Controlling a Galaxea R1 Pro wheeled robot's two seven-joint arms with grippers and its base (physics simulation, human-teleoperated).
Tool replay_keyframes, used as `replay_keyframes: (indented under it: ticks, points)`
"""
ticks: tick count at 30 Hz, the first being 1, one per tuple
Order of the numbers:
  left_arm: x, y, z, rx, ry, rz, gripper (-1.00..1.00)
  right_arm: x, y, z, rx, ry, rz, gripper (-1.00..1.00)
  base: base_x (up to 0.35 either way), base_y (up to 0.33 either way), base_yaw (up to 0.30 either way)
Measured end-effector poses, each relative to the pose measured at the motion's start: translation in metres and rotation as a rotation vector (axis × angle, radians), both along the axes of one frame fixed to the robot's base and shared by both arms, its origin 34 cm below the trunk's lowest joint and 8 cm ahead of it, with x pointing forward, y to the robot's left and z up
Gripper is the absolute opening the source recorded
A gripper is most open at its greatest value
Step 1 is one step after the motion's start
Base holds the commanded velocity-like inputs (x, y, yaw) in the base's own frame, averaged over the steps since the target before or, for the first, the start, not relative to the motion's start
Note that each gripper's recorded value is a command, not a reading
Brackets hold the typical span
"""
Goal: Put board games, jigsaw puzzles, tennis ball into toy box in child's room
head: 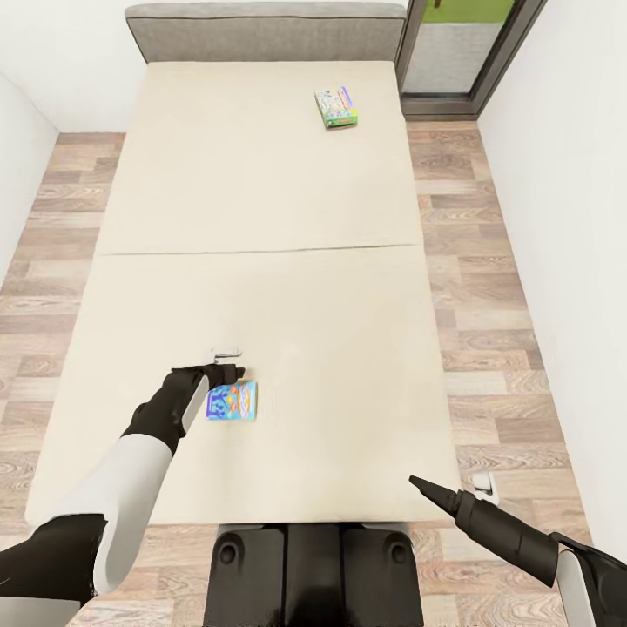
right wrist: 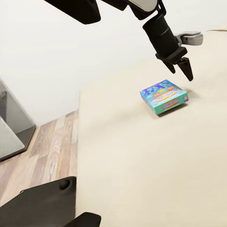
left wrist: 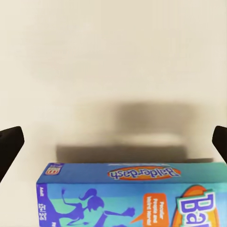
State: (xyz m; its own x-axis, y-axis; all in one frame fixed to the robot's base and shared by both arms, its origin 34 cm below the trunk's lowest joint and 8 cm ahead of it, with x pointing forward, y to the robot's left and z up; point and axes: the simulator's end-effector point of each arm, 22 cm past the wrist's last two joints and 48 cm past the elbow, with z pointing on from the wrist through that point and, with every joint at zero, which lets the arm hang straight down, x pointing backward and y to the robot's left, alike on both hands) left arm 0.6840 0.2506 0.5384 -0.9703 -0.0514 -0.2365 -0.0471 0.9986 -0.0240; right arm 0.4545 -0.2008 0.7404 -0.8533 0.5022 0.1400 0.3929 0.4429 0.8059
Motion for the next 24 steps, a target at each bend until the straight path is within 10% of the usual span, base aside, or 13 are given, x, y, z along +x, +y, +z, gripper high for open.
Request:
replay_keyframes:
  ticks: [24]
  points:
    - [-0.016, 0.0, -0.022, 0.0, 0.027, -0.003, 1.0, -0.01, 0.0, -0.013, 0.001, 0.039, 0.0, 1.0, 0.0, 0.0, 0.0]
